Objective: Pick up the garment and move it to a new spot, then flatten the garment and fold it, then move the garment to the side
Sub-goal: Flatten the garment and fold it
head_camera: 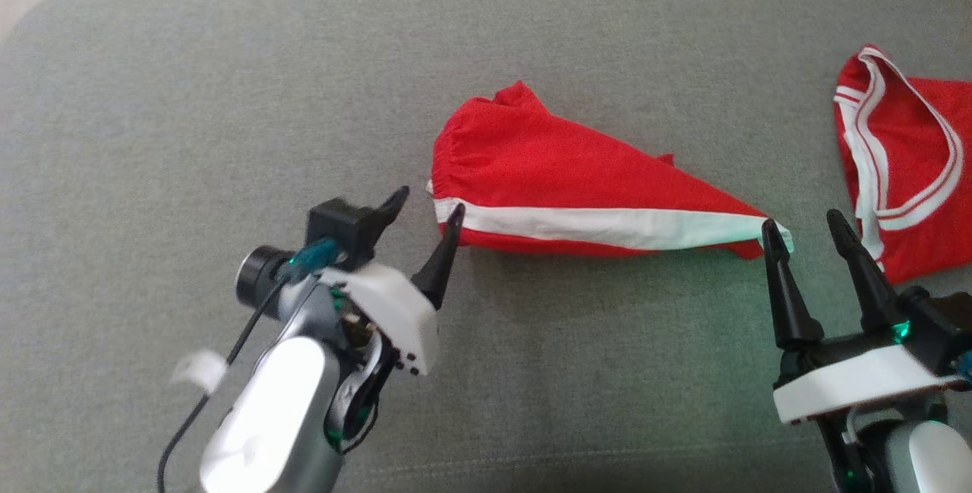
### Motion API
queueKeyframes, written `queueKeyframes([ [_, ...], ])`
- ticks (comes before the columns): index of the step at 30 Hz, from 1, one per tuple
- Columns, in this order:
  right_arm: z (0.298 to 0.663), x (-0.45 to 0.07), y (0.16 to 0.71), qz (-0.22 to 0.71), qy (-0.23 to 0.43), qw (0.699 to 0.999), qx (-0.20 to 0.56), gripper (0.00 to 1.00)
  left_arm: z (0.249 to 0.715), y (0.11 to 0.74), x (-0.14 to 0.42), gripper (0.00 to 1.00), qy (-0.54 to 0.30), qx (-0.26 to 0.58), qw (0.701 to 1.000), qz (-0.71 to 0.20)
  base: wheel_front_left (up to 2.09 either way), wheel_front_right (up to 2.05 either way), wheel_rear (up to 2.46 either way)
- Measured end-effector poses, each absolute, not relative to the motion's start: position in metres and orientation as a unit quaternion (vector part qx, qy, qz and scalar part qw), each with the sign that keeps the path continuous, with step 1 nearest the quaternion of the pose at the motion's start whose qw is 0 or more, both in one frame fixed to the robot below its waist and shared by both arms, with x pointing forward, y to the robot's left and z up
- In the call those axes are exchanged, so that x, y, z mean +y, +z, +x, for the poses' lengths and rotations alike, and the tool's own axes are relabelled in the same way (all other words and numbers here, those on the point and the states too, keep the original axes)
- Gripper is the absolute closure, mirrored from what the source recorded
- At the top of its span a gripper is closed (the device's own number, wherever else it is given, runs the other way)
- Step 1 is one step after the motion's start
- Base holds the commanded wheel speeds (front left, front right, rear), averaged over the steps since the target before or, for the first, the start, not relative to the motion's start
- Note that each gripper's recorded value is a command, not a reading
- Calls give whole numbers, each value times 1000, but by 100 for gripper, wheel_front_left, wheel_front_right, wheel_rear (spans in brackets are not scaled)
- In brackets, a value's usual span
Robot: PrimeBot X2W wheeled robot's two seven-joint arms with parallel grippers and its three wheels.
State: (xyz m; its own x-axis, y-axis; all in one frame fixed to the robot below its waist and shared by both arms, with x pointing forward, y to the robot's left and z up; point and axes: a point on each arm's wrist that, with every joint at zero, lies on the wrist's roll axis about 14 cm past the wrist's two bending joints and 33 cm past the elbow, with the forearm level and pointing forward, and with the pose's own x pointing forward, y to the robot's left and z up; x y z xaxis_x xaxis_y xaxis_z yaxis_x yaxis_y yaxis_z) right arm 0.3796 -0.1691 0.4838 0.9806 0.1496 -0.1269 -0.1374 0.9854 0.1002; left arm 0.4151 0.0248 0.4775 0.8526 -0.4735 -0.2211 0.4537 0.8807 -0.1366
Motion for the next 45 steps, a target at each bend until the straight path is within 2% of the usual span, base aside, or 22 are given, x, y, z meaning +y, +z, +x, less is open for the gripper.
queueKeyframes([
  [6,377,-178,475,47,56,994,81,0,416,450,7,0,-270,205,940,-28,0,0,0],
  [13,382,-183,473,51,45,995,79,0,416,428,3,0,-276,251,928,-18,0,0,0],
  [14,382,-183,472,52,44,994,80,0,416,427,2,13,-277,254,927,-17,0,0,0],
  [15,382,-183,472,52,43,994,80,0,416,426,1,51,-278,255,926,-19,0,0,0],
  [16,383,-184,471,52,42,995,80,0,416,425,0,99,-279,257,925,-22,0,0,0],
  [26,380,-197,458,51,25,993,103,0,413,417,-2,100,-286,271,919,-14,0,0,0],
  [33,364,-222,406,23,14,974,223,0,424,426,3,100,-277,250,928,-11,0,0,0],
  [41,389,-206,397,23,53,971,233,0,429,429,9,100,-267,239,933,-16,0,0,0],
  [45,394,-198,379,12,72,962,262,0,436,434,11,100,-265,228,937,-18,0,0,0],
])
